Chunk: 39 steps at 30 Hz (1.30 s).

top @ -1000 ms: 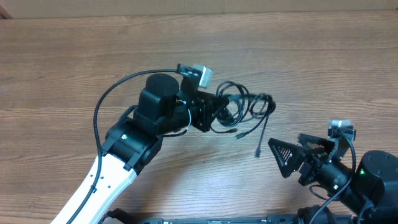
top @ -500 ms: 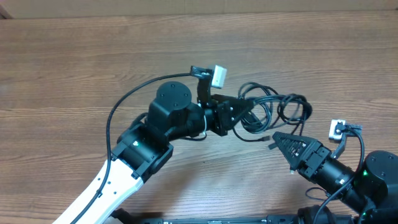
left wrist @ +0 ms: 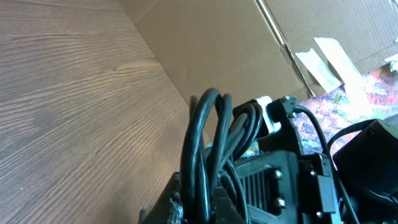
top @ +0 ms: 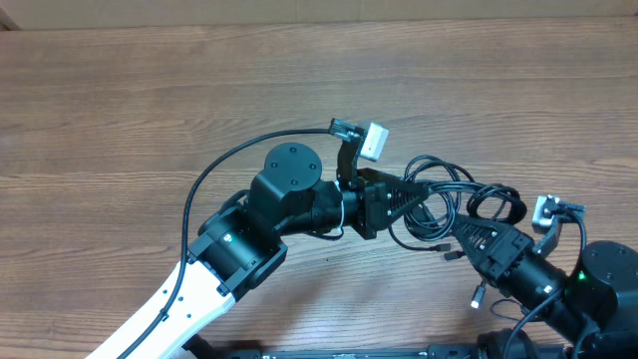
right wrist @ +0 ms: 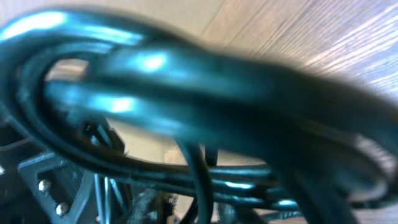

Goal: Untangle cables

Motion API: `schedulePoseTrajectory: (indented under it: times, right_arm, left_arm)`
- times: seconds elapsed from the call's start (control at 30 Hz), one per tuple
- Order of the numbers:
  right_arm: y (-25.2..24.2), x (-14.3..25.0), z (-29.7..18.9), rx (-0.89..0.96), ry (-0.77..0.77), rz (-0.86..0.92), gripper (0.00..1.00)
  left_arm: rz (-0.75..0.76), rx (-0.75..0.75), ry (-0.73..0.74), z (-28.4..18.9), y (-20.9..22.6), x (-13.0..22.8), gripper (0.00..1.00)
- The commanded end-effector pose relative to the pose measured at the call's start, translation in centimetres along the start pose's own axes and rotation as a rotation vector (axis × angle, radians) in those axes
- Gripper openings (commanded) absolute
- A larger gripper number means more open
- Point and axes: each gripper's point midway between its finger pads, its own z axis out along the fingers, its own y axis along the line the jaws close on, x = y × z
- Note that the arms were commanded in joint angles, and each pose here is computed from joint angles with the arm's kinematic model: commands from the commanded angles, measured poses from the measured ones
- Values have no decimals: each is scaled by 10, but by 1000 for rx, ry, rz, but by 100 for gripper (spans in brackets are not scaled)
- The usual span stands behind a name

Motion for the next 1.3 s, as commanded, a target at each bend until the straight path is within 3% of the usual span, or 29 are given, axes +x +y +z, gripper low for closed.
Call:
schedulePoseTrajectory:
  times: [0.0, 0.2, 0.3, 0.43, 0.53, 0.7, 0.73, 0.8, 0.97, 1.27]
  right_arm:
    - [-1, -9, -5, 22, -58, -13, 4]
    - [-2, -8, -4, 27, -55, -119, 4]
    - [-2, -8, -4, 28, -53, -195, 4]
    - [-2, -7, -4, 30, -48, -241, 4]
    - [-2, -7, -4, 31, -47, -255, 4]
    - [-4, -6, -4, 35, -44, -281, 4]
    - [-4, -6, -4, 35, -44, -281, 16]
    - [-4, -6, -4, 35, -44, -281, 56]
    - [-3, -7, -4, 34, -44, -281, 57]
    - [-2, -7, -4, 30, -48, -269, 50]
  left_arm:
    - [18, 35, 10, -1, -11, 2, 4]
    - [111, -21, -45, -2, -1, -8, 4]
    - [173, -129, -120, -4, 17, -22, 4]
    - [172, -416, -208, -20, 69, -33, 4]
    - [170, -471, -242, -26, 77, -39, 4]
    - [165, -436, -217, -22, 72, -34, 4]
    - [156, -414, -208, -20, 69, -33, 4]
    - [130, -346, -185, -15, 58, -29, 4]
    - [64, -187, -133, -6, 30, -20, 4]
    - [53, -119, -93, 6, 9, -5, 4]
